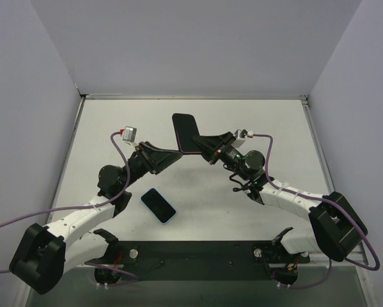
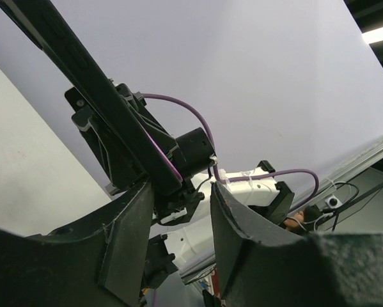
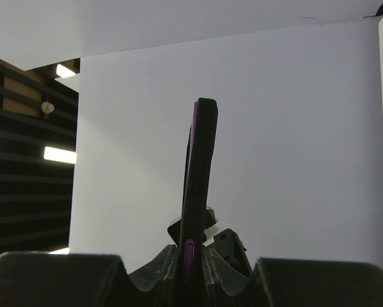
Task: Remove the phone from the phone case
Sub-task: Remove the phone case from the phone.
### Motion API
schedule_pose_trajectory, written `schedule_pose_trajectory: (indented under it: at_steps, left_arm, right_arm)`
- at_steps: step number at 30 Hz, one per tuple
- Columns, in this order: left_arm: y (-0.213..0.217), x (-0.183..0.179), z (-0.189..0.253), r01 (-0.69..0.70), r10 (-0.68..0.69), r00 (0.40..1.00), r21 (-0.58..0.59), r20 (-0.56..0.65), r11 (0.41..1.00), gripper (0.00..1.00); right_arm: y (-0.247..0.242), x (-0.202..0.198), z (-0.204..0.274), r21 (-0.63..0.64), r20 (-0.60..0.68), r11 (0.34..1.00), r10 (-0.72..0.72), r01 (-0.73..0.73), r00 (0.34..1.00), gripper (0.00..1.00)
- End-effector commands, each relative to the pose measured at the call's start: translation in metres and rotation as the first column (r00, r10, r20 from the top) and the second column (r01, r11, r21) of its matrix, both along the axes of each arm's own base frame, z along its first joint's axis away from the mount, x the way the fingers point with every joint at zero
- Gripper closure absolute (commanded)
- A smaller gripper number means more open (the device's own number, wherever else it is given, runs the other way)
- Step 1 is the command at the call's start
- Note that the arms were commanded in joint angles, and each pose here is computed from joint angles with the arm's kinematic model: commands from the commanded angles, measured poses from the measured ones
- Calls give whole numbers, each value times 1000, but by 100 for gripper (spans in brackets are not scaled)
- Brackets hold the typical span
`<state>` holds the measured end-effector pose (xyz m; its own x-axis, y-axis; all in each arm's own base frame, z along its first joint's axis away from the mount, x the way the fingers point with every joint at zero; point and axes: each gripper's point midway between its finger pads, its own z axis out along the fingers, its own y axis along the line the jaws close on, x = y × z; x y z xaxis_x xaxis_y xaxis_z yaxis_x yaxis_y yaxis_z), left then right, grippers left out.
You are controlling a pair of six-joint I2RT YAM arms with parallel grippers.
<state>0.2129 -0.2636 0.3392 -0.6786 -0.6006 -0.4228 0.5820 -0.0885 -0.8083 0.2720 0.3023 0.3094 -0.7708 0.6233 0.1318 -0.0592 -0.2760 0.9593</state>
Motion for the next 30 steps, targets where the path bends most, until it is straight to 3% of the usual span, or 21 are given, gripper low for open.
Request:
schedule_pose_trajectory:
  at_steps: [1, 18, 26, 29, 30]
  left_arm:
    - [16, -1, 33, -42, 49, 996, -90, 79, 995, 49]
    - [9, 5, 31, -23, 28, 998, -74, 64, 997, 49]
    - [8, 7, 32, -21, 26, 998, -77, 62, 997, 67]
    - [8, 8, 32, -21, 26, 998, -77, 56, 997, 78]
    - [7, 8, 31, -19, 23, 998, -75, 51, 997, 88]
  right_arm:
    - [-21, -35, 83, 202, 304, 979, -23, -41, 952, 100]
    - [-18, -37, 86, 209, 312, 977, -20, -49, 950, 100]
    - [-16, -37, 87, 207, 314, 977, -15, -53, 949, 100]
    - [-16, -37, 87, 206, 312, 977, -12, -55, 950, 100]
    - [-16, -36, 87, 206, 313, 977, -12, -55, 950, 100]
